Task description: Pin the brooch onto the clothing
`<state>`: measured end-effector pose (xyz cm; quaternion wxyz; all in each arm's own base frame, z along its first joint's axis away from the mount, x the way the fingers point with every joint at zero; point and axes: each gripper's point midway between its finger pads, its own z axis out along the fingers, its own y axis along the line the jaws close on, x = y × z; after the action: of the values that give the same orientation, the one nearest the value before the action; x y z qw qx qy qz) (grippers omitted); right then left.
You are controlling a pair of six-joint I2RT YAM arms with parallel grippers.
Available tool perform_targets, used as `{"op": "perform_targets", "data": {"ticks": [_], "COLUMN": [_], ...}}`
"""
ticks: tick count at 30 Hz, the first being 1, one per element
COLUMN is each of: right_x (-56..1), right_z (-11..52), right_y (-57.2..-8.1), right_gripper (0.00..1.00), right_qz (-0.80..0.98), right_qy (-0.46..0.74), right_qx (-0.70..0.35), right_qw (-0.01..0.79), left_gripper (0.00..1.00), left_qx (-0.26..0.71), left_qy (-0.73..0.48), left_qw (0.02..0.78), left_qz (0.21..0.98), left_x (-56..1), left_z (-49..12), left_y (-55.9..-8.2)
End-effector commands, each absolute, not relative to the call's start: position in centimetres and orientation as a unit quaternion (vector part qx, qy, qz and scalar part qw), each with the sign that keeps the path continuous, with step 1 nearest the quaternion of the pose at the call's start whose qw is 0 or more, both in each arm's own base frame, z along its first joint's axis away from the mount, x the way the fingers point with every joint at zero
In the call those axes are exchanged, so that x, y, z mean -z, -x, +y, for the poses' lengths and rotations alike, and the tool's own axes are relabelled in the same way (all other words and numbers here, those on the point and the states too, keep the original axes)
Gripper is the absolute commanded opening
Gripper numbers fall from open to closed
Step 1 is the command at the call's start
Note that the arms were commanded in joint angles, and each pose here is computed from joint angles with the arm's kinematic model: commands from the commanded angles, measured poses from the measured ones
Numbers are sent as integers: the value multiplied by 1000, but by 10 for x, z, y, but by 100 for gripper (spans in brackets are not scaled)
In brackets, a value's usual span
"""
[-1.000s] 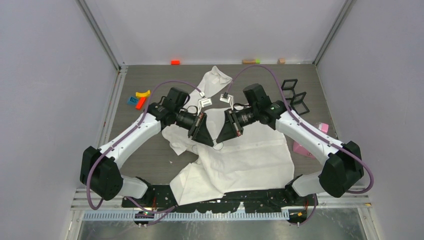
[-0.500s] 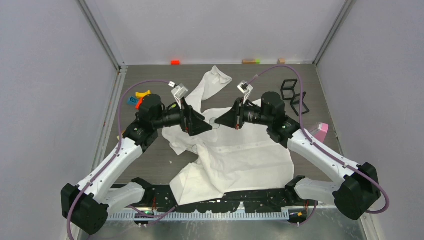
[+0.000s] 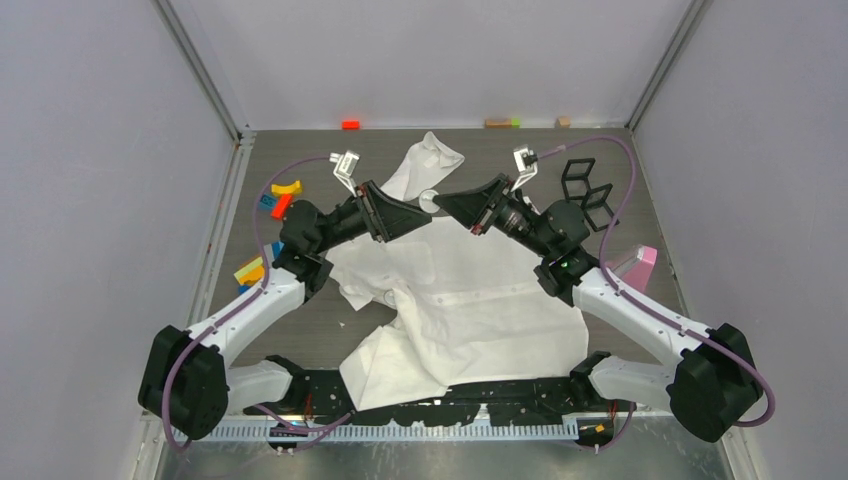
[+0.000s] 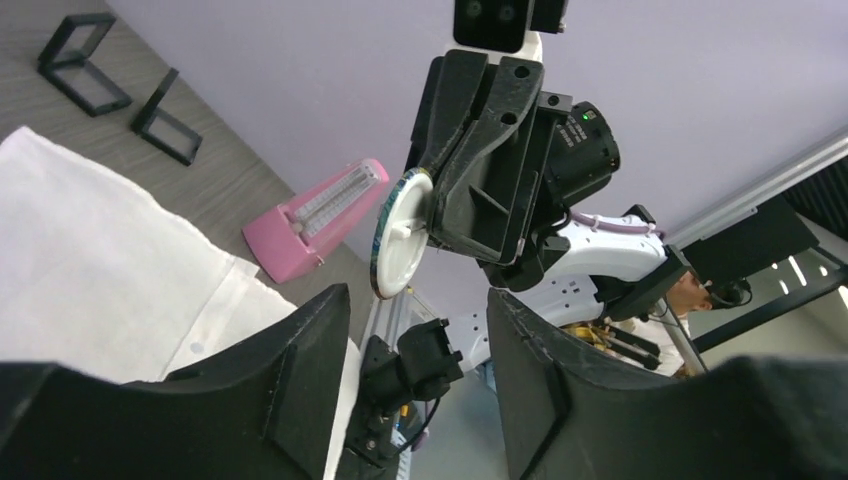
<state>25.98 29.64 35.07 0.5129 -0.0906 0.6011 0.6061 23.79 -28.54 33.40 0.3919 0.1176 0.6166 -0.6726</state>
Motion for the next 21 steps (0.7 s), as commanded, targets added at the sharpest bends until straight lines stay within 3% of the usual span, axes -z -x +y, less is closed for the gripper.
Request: {"op": "perform_targets", "data": {"ticks": [1, 8, 17, 21], "right_x": [-401, -402, -403, -401], "right_z": [288, 293, 298, 299], "right_y": [-251, -247, -243, -243], "right_gripper": [1, 1, 1, 1], "right_qz": [528, 527, 524, 528], "right_qy": [88, 100, 114, 114], "right_qx": [-636, -647, -656, -658], "right_qw": [556, 542, 531, 525], "left_gripper": [51, 33, 20, 6], "left_qx": [706, 707, 707, 707], "left_qy": [-134, -134, -129, -131], "left_qw": [416, 417, 409, 406], "left_qz": [557, 556, 562, 564], "left_x": [-370, -372, -369, -367], "left_z": [-282, -282, -284, -286], "left_y": [-227, -228, -232, -233]}}
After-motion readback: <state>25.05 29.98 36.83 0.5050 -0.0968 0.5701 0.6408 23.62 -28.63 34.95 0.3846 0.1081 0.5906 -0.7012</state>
